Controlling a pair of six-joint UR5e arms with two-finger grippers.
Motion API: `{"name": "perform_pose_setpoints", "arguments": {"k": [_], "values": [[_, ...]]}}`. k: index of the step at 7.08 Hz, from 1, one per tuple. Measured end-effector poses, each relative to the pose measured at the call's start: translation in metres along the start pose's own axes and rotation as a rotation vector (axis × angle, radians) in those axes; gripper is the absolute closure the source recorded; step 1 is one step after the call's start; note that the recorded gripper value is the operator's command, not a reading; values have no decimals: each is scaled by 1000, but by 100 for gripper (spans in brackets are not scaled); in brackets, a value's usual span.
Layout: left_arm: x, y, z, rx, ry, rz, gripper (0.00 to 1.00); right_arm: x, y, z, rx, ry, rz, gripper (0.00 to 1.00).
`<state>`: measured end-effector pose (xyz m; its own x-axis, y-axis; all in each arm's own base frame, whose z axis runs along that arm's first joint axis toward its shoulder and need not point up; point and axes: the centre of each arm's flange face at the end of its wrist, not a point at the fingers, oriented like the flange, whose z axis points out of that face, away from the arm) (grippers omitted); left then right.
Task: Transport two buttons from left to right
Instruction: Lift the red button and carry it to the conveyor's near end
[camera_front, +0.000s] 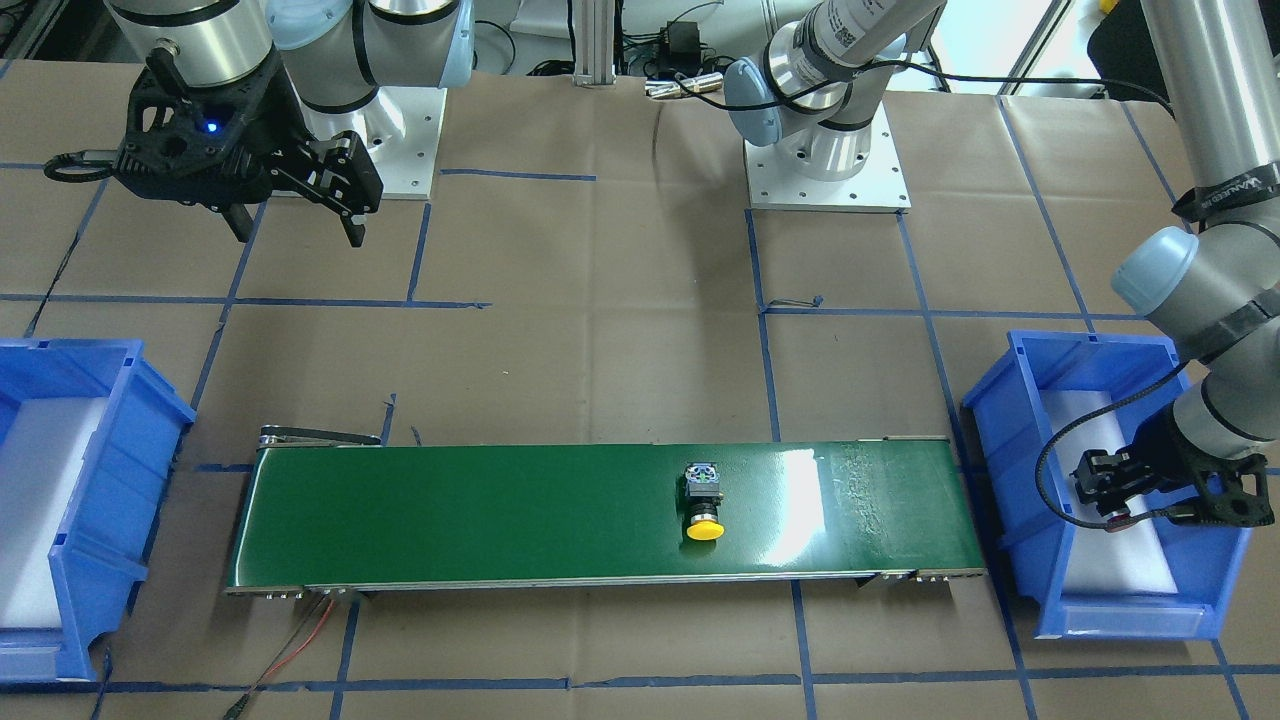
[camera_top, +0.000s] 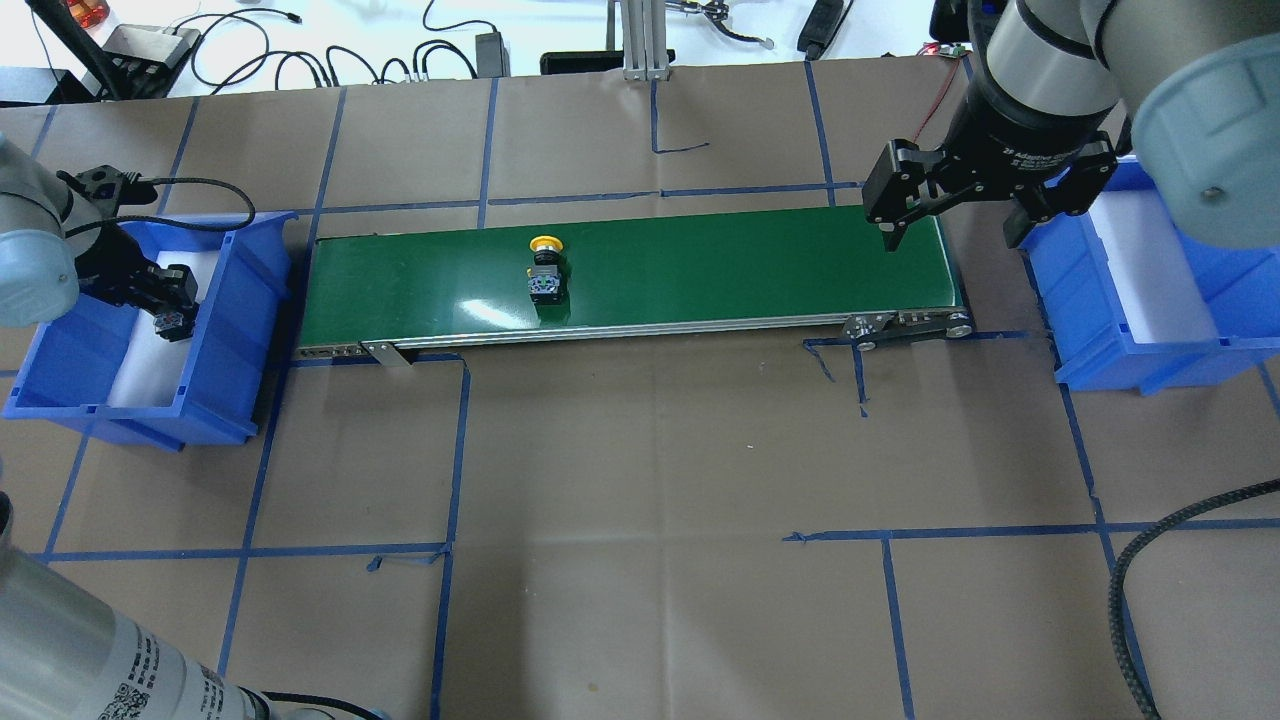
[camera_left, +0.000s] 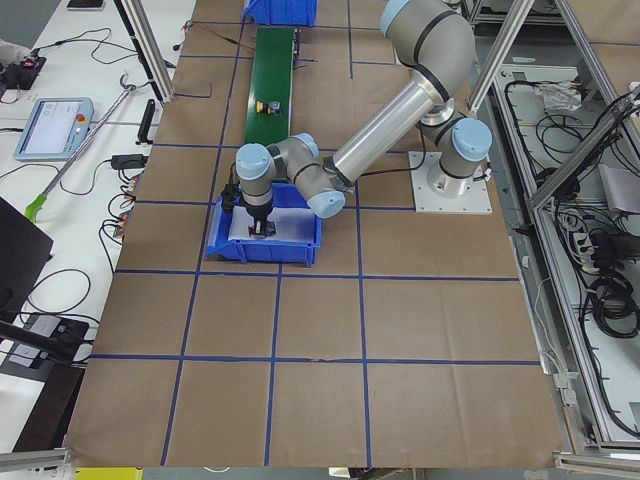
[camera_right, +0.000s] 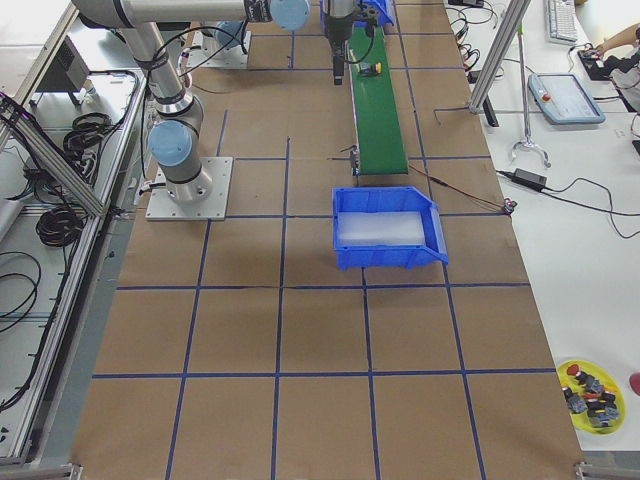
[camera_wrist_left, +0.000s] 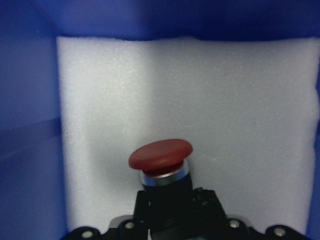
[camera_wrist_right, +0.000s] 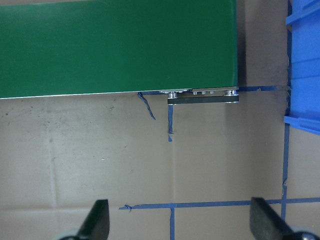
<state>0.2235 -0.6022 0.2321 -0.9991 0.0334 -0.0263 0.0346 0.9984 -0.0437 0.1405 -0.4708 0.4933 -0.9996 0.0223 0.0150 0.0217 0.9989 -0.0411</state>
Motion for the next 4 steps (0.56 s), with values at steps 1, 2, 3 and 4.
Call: {"name": "perform_pose_setpoints", "arguments": {"k": [1,2,3,4], "values": [[-1,-1,-21,-2,-1,2,96,0,-2,3,-5,1,0,0],[-1,-1,-52,-13,5,5,96,0,-3,3,-6,1,-1,0],[-1,-2,-89,-26,12,8,96,0,-3,2,-1,1,-1,0],[0,-4,-121,-39,21,13,96,0,-3,0,5,0,0,0]]}}
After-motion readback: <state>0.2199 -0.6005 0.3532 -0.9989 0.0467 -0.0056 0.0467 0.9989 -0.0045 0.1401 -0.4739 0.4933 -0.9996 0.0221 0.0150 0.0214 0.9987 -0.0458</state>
